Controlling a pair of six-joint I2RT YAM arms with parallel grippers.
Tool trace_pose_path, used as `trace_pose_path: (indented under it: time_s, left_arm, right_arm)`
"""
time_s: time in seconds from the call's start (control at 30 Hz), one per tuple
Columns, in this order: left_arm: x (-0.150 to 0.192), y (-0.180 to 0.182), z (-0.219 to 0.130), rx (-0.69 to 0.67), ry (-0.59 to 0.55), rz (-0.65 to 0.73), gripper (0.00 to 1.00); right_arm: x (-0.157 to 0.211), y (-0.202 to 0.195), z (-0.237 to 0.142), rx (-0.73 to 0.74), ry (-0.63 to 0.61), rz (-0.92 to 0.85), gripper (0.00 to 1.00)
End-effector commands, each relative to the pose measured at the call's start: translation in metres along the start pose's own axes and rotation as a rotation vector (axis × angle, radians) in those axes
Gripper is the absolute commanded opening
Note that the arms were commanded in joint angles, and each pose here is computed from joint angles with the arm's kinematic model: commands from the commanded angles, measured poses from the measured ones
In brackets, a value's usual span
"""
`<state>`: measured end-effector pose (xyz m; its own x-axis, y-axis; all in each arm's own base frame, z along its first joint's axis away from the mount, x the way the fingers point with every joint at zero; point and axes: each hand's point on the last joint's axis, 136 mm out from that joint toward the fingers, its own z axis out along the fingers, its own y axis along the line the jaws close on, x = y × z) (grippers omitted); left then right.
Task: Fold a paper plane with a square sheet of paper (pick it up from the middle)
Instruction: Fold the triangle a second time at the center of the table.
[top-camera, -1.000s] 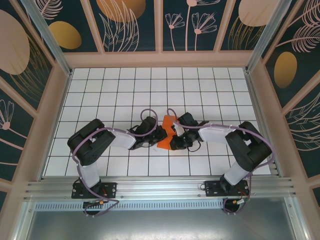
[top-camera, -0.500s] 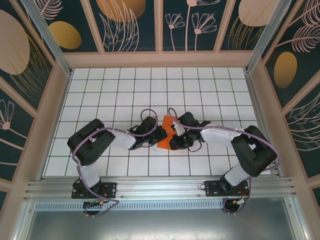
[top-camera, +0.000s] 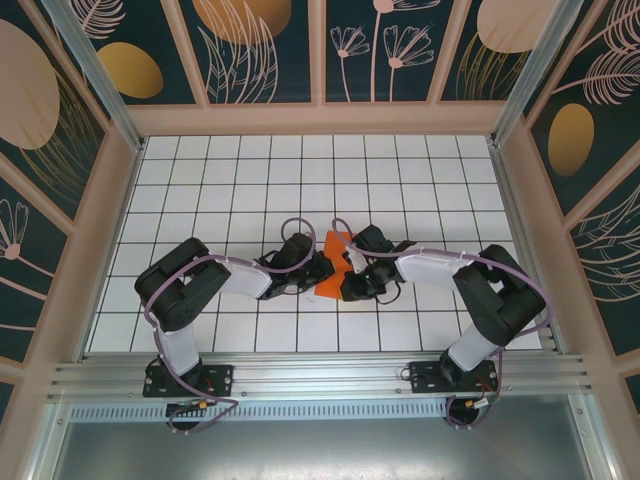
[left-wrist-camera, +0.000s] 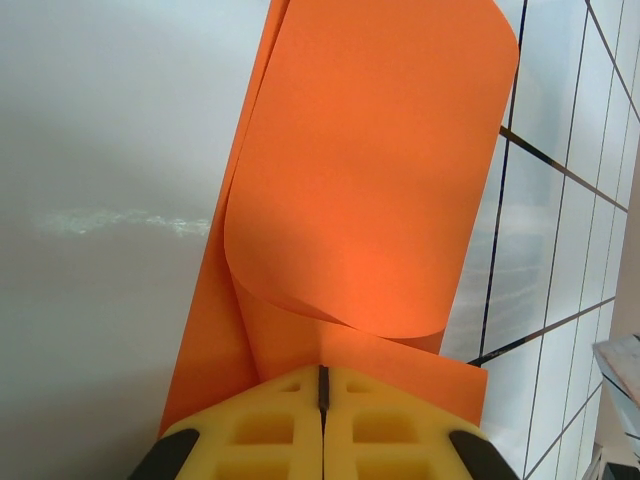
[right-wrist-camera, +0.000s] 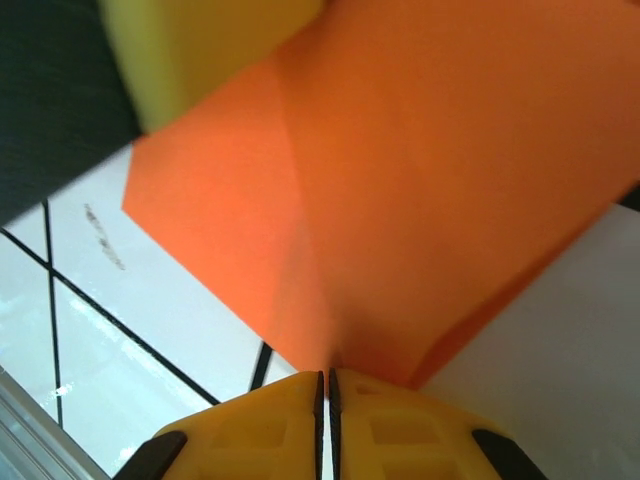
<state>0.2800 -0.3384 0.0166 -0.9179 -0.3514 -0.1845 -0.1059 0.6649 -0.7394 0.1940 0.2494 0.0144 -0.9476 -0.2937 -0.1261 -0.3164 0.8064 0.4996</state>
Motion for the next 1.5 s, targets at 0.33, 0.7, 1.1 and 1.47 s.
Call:
trace_pose_path:
  time_s: [0.33,0.7,1.1,1.47]
  left_arm:
    - [0.002,0.017,0.002,-0.054,0.011,-0.003,0.08]
    - [0.000,0.012,0.001,-0.046,0.006,0.000,0.08]
    - [-0.001,0.011,-0.001,-0.047,-0.002,0.009,0.09]
    - [-0.013,-0.038,-0.021,0.100,-0.037,0.070,0.22]
  right_arm:
    - [0.006,0.007,-0.010,-0.120,-0.025,0.078,0.13]
    - [-0.024,0.021,-0.015,-0.157,-0.077,0.033,0.13]
    - [-0.001,-0.025,0.007,-0.105,-0.020,0.149,0.12]
    - [0.014,-0.032,0.017,-0.108,0.005,0.199,0.07]
